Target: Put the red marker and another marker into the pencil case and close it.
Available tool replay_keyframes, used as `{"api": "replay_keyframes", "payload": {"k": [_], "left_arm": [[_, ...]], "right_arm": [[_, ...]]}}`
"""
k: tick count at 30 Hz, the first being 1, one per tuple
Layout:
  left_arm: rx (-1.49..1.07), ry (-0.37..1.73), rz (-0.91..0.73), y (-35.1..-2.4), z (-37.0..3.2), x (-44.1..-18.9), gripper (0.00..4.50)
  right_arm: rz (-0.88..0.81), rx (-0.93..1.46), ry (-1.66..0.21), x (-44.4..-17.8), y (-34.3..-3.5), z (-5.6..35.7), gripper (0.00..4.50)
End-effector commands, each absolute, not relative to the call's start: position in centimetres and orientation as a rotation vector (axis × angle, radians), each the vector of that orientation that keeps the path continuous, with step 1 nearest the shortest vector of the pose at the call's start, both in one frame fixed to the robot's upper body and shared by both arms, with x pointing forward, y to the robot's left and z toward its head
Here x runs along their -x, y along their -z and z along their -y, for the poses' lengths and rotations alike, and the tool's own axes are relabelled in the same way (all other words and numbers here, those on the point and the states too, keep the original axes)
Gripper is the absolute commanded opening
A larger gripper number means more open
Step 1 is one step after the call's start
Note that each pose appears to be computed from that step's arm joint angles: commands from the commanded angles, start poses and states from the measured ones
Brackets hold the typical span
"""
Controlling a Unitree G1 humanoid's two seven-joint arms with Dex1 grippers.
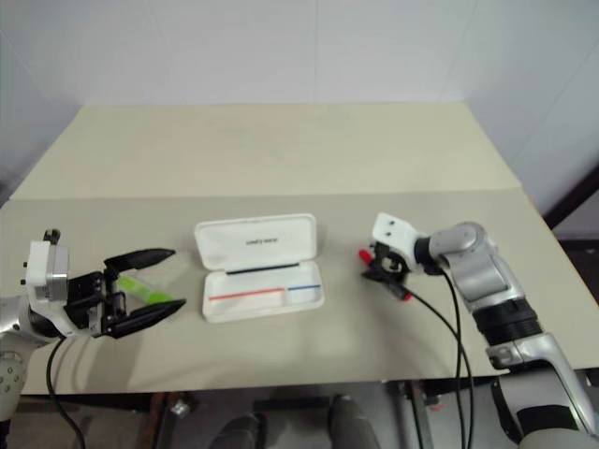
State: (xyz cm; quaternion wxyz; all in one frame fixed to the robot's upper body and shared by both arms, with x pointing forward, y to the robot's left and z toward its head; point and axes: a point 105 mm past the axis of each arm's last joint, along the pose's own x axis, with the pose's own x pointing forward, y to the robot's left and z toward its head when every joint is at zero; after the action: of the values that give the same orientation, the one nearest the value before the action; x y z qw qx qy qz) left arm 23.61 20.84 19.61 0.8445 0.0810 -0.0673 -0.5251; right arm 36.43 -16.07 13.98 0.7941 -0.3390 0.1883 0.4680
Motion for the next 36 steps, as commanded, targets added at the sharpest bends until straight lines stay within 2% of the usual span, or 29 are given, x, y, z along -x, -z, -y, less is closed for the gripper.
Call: {"api": "replay_keyframes", "payload": {"k": [1, 2, 5, 12, 13, 22, 28, 36], "left_arm": [[-0.212, 1.097, 0.172, -20.5, -21.1, -23.2, 4.50], [-0.211, 1.096, 0.173, -20.5, -21.1, -23.2, 4.50], [-0.209, 1.094, 0.177, -20.5, -20.8, -23.2, 4.50], [-0.205, 1.091, 0.180, -20.4, -20.7, -23.1, 4.50], [-0.205, 1.090, 0.181, -20.4, -20.7, -23.1, 4.50], [-0.200, 1.093, 0.167, -20.1, -20.6, -22.8, 4.50], [-0.222, 1.062, 0.160, -20.1, -21.4, -23.1, 4.50], [-0.235, 1.048, 0.153, -20.1, -21.8, -23.4, 4.50]], "right_arm": [[-0.423, 0.747, -0.993, -36.2, -14.1, 16.4, 4.45], [-0.436, 0.744, -0.979, -36.4, -14.0, 16.5, 4.45], [-0.440, 0.730, -0.989, -36.2, -13.7, 16.1, 3.85], [-0.445, 0.732, -0.996, -36.1, -13.5, 16.0, 1.50], [-0.437, 0.737, -0.995, -36.1, -13.7, 16.0, 1.35], [-0.276, 0.744, -1.020, -36.3, -17.5, 14.3, 1.35], [-0.175, 0.735, -1.132, -33.9, -20.7, 11.0, 1.35], [-0.051, 0.715, -1.330, -30.1, -22.0, 3.9, 1.35]]}}
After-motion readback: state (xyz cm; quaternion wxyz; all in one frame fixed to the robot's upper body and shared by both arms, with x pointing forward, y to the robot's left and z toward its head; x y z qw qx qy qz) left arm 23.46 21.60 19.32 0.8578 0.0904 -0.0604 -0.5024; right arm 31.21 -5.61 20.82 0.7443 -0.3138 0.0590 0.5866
